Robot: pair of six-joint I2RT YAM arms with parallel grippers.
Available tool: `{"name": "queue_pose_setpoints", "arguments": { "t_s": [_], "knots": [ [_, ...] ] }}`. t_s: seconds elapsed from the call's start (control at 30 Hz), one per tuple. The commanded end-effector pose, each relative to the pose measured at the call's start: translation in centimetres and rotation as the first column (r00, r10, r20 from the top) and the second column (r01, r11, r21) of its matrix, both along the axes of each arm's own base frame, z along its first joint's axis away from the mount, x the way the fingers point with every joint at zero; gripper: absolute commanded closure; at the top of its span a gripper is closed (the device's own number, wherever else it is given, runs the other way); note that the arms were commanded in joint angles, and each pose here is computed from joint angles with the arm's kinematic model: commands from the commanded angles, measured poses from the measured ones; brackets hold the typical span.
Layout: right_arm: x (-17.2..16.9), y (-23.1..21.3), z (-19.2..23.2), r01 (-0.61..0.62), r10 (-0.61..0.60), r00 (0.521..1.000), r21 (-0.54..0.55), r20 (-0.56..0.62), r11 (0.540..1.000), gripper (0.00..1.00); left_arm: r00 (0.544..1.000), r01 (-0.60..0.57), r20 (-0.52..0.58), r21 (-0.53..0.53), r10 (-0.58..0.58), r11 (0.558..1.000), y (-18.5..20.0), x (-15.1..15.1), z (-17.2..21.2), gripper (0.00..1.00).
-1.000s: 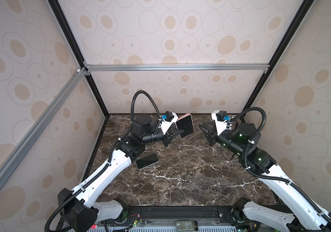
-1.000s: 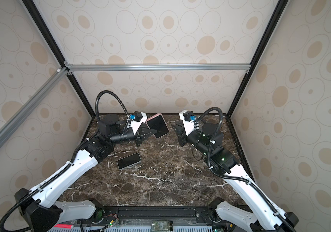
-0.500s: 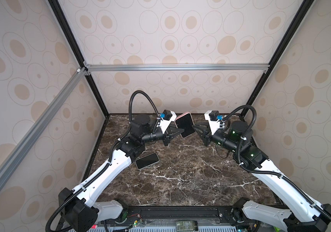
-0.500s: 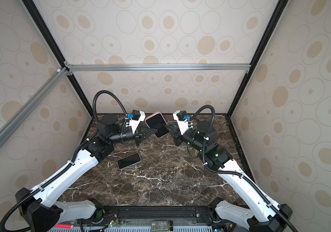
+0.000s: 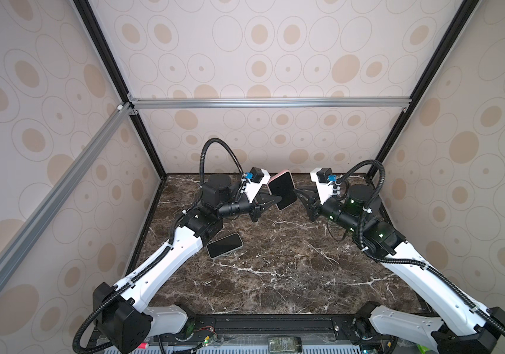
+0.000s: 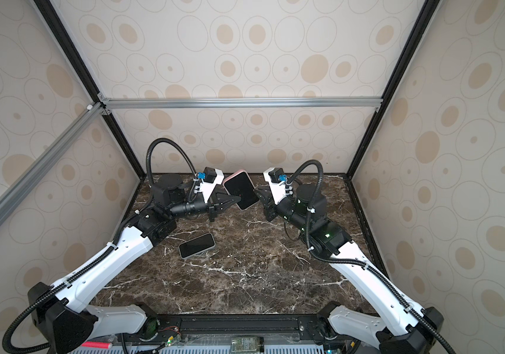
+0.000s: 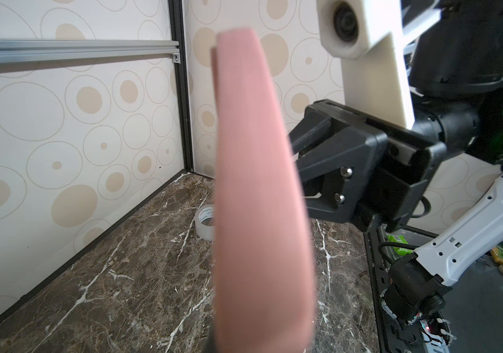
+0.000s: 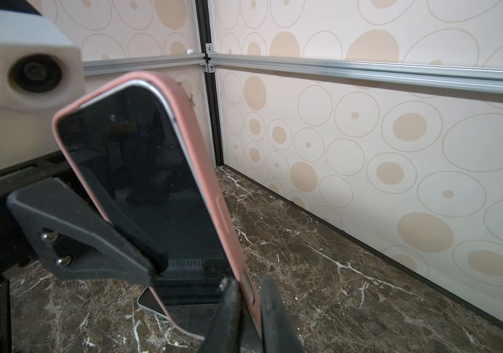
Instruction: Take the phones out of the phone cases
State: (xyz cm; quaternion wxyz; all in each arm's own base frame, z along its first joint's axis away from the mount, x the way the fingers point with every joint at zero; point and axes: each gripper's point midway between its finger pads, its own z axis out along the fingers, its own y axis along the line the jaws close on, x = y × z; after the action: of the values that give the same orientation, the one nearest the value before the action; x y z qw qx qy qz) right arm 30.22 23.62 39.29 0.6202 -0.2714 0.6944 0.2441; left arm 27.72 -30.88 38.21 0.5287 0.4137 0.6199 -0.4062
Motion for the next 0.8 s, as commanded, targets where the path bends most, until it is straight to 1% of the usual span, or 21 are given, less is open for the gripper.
{"name": "queue_pose_setpoints", "arguments": {
  "t_s": [0.0, 0.27, 0.6, 0.77],
  "knots": [
    [1.8, -1.4, 1.2, 0.115, -0.115, 0.993, 0.01, 0.036, 0.993, 0.85, 0.966, 0.246, 0.093, -0.031, -0.242, 0.969, -1.7, -5.3, 2.9, 1.0],
    [2.2, -1.9, 0.7, 0.154, -0.154, 0.988, -0.007, 0.028, 0.988, 0.85, 0.954, 0.283, 0.109, -0.01, -0.28, 0.959, -1.8, -6.1, 2.7, 1.0],
    [2.5, -1.9, 0.4, 0.162, -0.162, 0.987, -0.012, 0.014, 0.987, 0.85, 0.932, 0.342, 0.127, 0.012, -0.341, 0.94, -1.9, -7.3, 2.4, 1.0],
    [2.1, -1.6, 0.4, 0.136, -0.136, 0.991, -0.006, 0.011, 0.991, 0.85, 0.939, 0.318, 0.13, 0.014, -0.317, 0.948, -1.9, -7.0, 2.3, 1.0]
  ]
}}
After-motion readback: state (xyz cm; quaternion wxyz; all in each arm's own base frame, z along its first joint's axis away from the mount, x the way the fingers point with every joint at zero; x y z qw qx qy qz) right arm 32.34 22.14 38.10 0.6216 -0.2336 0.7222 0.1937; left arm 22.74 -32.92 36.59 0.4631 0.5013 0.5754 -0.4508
